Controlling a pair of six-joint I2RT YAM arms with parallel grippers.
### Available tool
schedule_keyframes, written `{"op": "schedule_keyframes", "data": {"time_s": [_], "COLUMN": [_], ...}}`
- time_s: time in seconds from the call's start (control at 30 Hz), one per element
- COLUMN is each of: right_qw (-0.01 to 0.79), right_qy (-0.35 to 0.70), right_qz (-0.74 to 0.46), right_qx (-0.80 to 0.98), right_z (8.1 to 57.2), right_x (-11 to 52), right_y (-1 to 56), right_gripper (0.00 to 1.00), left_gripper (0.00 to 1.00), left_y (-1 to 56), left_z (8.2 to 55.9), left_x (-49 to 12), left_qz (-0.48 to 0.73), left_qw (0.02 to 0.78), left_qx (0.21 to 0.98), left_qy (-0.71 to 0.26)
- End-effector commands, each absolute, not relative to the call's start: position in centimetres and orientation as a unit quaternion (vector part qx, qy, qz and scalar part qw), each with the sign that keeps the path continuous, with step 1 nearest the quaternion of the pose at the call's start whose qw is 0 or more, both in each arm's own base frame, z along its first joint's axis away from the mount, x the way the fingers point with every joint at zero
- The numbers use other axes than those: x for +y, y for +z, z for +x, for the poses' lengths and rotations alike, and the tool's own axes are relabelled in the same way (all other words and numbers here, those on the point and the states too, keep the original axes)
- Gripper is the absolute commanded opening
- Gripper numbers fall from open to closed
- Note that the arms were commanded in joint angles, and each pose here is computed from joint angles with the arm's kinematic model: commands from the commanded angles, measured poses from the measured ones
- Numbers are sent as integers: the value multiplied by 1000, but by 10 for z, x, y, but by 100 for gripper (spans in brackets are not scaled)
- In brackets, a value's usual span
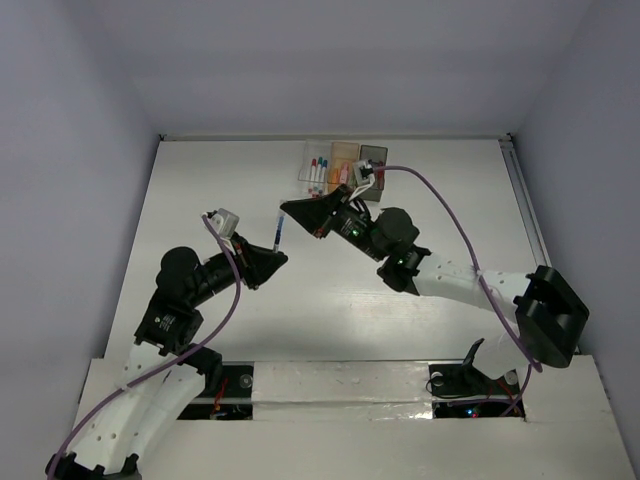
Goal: Sort the stationery into containers
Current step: Close the pen cap on the pen.
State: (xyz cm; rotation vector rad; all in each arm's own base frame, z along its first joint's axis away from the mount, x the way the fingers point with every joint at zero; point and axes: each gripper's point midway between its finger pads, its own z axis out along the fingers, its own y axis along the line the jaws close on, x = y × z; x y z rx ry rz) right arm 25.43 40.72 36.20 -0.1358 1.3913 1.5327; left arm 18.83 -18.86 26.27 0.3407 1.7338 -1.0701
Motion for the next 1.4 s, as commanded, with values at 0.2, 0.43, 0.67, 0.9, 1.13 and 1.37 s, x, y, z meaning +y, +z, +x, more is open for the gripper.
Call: {"op": "schedule_keyframes", "data": {"time_s": [0.2,0.43,0.67,0.9,1.13,1.37], "right_qw": [490,485,464,362,285,262], "right_qy": [657,648,638,660,699,665], "right_qz": [-75,-78,-97,-162,-195,-185], "right_qx": [568,582,607,638,626,674], "right_z": [233,230,223,190,162,156], "right_x": [419,420,426,444,449,436], "right_y": [359,342,321,298,285,240], "right_gripper": [0,0,0,0,0,0], "left_gripper": [0,0,0,0,0,0], "left_y": [272,274,278,293,315,341], "left_z": [193,192,192,190,191,187], "left_x": [-186,-186,-186,-189,-188,-183], "left_qz": [137,136,134,156,175,184], "left_qw": [534,535,536,548,568,594], "left_qx": [706,704,698,683,667,651], "left_qy": [-445,-446,-455,-457,-449,-435]}}
